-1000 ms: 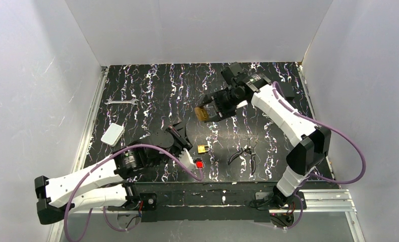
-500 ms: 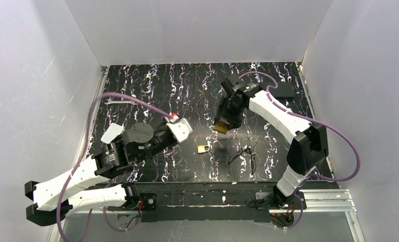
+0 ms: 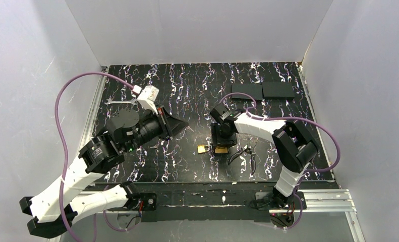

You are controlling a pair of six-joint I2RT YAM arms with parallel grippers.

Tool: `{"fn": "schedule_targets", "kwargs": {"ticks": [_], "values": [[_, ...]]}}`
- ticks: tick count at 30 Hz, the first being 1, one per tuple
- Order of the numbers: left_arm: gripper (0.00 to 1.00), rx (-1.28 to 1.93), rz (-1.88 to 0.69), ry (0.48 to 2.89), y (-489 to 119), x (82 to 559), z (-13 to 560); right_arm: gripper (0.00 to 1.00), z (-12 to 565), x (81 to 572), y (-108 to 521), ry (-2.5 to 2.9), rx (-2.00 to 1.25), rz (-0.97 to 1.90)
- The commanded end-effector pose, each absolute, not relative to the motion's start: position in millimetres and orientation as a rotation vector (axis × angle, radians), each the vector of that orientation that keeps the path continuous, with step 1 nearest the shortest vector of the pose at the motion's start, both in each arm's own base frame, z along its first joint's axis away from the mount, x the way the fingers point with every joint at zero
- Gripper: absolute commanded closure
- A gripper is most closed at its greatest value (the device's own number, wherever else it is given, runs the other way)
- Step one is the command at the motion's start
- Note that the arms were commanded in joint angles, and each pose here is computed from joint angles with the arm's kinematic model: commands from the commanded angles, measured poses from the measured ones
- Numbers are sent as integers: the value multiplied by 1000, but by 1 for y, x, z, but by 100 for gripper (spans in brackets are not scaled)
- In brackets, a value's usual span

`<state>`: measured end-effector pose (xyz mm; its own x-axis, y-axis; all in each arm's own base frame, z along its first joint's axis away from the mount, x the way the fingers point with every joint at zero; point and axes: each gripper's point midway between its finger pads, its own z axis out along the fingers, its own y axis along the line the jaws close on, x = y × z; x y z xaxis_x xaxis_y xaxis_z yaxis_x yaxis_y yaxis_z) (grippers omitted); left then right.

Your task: Unlock with the key

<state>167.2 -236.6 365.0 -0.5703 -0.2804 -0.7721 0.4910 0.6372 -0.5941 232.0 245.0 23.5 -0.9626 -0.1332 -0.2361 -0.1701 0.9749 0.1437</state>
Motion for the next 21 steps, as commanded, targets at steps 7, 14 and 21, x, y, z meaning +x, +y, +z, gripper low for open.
{"fn": "schedule_targets", "kwargs": {"ticks": [7,14,21], "values": [[100,297,-1170,1787,-251,153,389,32,61,256,236,2796,-279,117],[100,234,-1184,1797,-252,158,397,3,149,275,250,2576,-359,271],[100,-56,-1062,2003,-237,176,392,2,328,252,278,1795,-637,758]]}}
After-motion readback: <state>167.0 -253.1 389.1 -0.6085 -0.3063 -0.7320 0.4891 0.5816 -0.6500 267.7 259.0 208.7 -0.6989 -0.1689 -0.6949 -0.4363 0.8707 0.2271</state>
